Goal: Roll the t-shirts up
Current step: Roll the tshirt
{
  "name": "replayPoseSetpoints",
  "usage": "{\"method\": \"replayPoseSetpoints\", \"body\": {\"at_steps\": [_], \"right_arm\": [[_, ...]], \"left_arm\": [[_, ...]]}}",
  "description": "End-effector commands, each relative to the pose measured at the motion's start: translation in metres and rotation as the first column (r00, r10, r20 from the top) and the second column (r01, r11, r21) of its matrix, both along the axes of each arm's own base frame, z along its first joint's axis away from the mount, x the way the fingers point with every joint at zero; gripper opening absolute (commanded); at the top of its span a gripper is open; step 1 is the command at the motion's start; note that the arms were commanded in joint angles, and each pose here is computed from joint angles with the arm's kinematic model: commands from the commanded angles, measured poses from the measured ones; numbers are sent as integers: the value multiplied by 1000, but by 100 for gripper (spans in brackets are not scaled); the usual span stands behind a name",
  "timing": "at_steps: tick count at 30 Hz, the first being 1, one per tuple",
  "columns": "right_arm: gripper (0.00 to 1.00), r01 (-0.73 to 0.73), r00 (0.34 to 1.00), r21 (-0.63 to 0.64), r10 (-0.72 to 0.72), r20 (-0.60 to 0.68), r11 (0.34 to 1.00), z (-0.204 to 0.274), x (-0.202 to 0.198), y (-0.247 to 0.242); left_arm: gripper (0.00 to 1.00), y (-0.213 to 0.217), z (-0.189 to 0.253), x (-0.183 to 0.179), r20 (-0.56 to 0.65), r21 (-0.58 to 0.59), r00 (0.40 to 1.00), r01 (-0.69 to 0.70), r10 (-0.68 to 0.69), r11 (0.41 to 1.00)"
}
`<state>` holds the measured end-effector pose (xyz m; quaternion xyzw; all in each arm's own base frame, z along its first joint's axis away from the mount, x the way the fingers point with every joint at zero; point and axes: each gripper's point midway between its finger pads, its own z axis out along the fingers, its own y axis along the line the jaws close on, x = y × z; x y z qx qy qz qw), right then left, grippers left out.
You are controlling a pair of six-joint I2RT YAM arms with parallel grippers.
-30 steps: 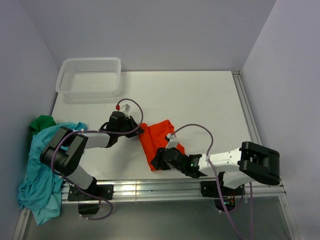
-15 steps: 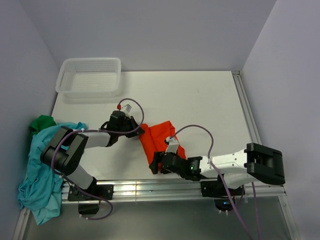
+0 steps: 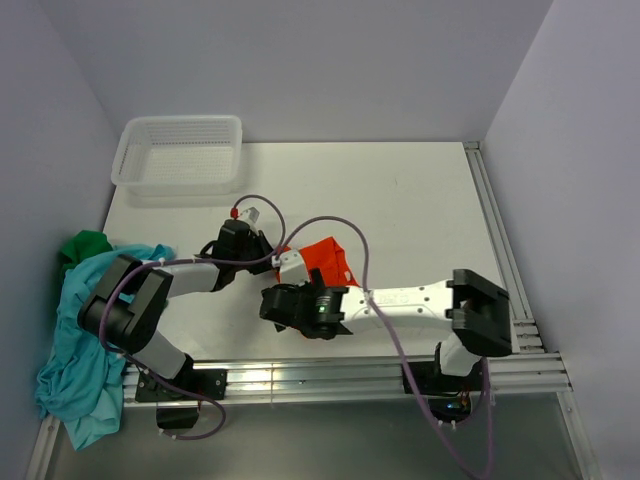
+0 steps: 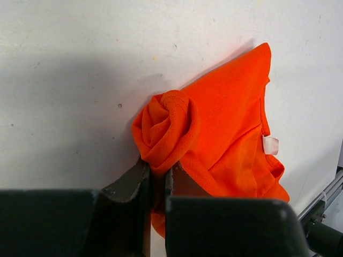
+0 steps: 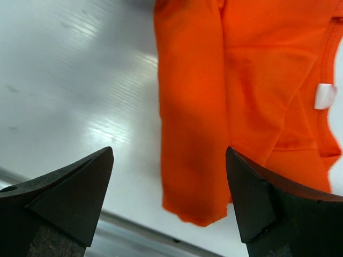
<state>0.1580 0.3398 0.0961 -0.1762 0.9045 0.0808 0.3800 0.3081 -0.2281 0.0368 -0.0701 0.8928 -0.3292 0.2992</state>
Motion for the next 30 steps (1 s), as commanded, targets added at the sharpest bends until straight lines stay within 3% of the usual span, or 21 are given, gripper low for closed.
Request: {"method": "replayPoseSetpoints", "body": {"at_steps": [1, 6, 11, 30], "right_arm": [[91, -30, 996, -244, 50, 75, 969, -7, 9, -18], [91, -3, 980, -400, 82, 181, 916, -10, 24, -5], [89, 15, 961, -453, 112, 251, 892, -4, 28, 10], [79, -6, 939, -646, 227, 259, 764, -61, 36, 18]], "left_arm": [[0, -5, 18, 5, 16, -14, 1000, -8, 8, 1000], [0, -6, 18, 3, -11, -8, 1000, -3, 3, 1000], [1, -6, 15, 1, -33, 0, 999, 2, -2, 1000], [0, -11, 14, -4, -110, 30, 993, 41, -37, 999]]}}
